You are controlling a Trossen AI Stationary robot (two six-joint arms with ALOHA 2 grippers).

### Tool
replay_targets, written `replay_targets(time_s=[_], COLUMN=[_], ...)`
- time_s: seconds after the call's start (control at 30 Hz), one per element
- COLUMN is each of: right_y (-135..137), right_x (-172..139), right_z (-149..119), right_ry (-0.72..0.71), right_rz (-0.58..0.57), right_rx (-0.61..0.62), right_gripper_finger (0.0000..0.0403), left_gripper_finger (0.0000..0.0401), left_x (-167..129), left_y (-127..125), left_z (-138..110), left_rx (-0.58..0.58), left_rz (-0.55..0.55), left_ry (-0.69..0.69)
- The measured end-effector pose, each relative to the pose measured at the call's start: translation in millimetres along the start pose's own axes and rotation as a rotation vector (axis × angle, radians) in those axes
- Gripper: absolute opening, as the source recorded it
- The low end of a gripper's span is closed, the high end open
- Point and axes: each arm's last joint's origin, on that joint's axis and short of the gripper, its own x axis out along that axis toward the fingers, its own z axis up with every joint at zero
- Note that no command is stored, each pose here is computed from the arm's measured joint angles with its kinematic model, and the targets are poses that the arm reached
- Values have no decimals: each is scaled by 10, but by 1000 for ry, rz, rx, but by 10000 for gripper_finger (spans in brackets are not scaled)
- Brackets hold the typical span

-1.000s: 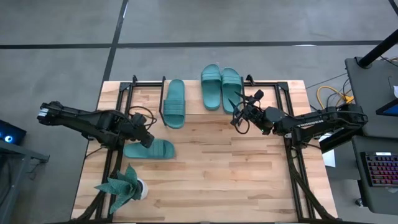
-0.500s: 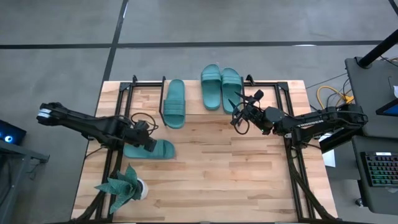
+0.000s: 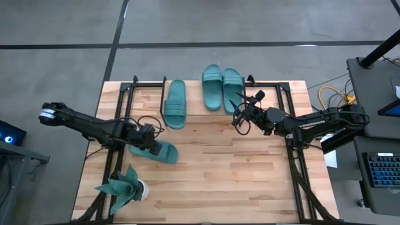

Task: Pick and place slides into the shelf
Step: Put the green slide on the shelf

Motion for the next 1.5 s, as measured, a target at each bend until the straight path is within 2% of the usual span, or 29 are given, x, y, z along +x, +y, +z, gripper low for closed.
replay_targets(time_s=[0.33, 0.7, 0.83, 1.03, 1.3, 1.4, 1.5], right_y=[0, 0, -1, 0, 3, 29, 102], right_x=[0, 0, 0, 0, 0, -7, -35], right_z=[0, 0, 0, 0, -2, 14, 60], right_ry=[0, 0, 0, 0, 0, -46, -195], right_rz=[0, 0, 0, 0, 6, 77, 291], right_rx=[0, 0, 0, 0, -4, -26, -74], right_gripper_finger=[185, 185, 185, 185, 185, 185, 185], left_gripper_finger=[198, 190, 145, 21, 2, 1, 1], left_x=[179, 228, 238, 232, 69, -84, -262], left_y=[-22, -89, -88, -110, -213, -297, -352], left_z=[-30, -24, -25, -23, 9, 54, 96], left_rx=[56, 96, 117, 181, 205, 204, 213], left_rz=[60, -24, -39, -74, -164, -215, -230], left_ry=[76, 84, 82, 91, 118, 91, 64])
